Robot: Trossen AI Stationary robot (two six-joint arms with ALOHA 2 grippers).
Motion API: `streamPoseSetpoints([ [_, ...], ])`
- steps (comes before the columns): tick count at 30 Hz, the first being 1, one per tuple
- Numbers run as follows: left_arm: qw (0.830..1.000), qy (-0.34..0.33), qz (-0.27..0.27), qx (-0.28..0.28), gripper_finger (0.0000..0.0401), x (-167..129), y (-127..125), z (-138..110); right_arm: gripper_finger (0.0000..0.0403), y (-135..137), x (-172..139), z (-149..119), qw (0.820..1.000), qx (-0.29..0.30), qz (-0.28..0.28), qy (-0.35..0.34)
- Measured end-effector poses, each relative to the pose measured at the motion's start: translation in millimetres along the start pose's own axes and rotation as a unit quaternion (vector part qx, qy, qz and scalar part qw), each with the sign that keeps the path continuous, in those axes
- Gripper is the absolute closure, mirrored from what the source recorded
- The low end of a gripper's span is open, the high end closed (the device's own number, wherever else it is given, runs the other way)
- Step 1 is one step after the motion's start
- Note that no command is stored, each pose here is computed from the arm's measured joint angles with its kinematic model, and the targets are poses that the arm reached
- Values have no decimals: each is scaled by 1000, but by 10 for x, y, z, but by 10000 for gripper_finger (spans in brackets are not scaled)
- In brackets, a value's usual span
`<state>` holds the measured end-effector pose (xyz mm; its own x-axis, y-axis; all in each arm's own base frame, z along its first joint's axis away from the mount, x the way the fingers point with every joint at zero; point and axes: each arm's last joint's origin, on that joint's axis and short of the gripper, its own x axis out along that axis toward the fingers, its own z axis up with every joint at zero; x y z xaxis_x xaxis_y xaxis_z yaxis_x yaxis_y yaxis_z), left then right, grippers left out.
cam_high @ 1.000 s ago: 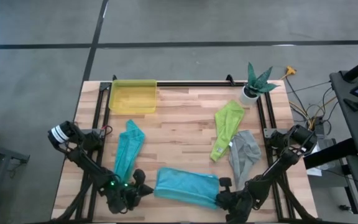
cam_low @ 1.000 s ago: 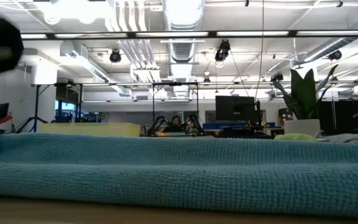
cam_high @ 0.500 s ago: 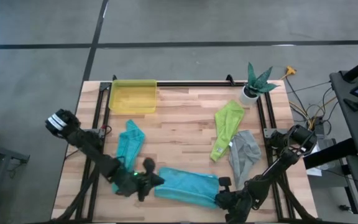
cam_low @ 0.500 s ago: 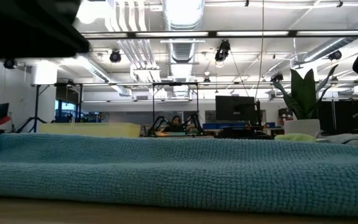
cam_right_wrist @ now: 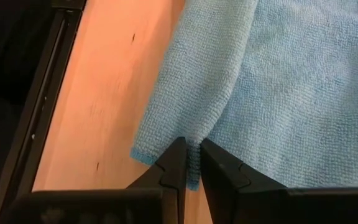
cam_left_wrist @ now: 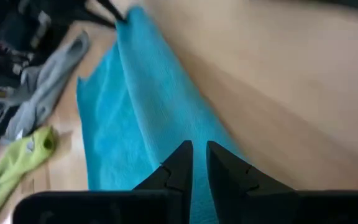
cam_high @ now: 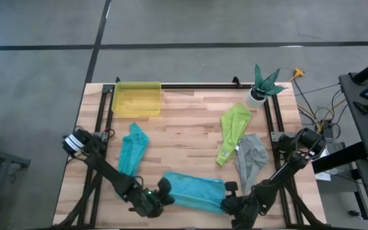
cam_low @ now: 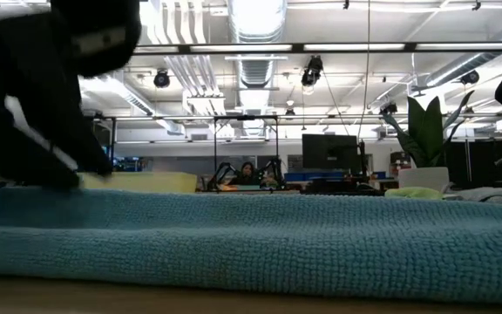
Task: Roll microfiber towels into tight, uniform cylinder then place into a basket
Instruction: Roll the right light blue towel
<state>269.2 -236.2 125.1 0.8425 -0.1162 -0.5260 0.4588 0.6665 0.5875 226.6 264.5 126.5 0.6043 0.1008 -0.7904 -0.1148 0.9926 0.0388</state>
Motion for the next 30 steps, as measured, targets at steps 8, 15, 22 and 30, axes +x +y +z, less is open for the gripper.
streamPoseSetpoints([
  [8, 1000, 12, 15, 1, 369, 107, -44, -2, 364, 1, 0, 1, 1000, 13, 1, -1],
  [15, 1000, 26, -2, 6, 369, -54, 4, 75, 356, 15, -7, 20, 1000, 24, 4, -3],
  [22, 998, 55, -19, 14, 369, -122, -76, 118, 284, 101, -81, 181, 999, 23, 20, -24],
  [30, 998, 62, -17, 29, 369, -174, -169, 95, 199, 150, -193, 332, 1000, 0, -7, -12],
])
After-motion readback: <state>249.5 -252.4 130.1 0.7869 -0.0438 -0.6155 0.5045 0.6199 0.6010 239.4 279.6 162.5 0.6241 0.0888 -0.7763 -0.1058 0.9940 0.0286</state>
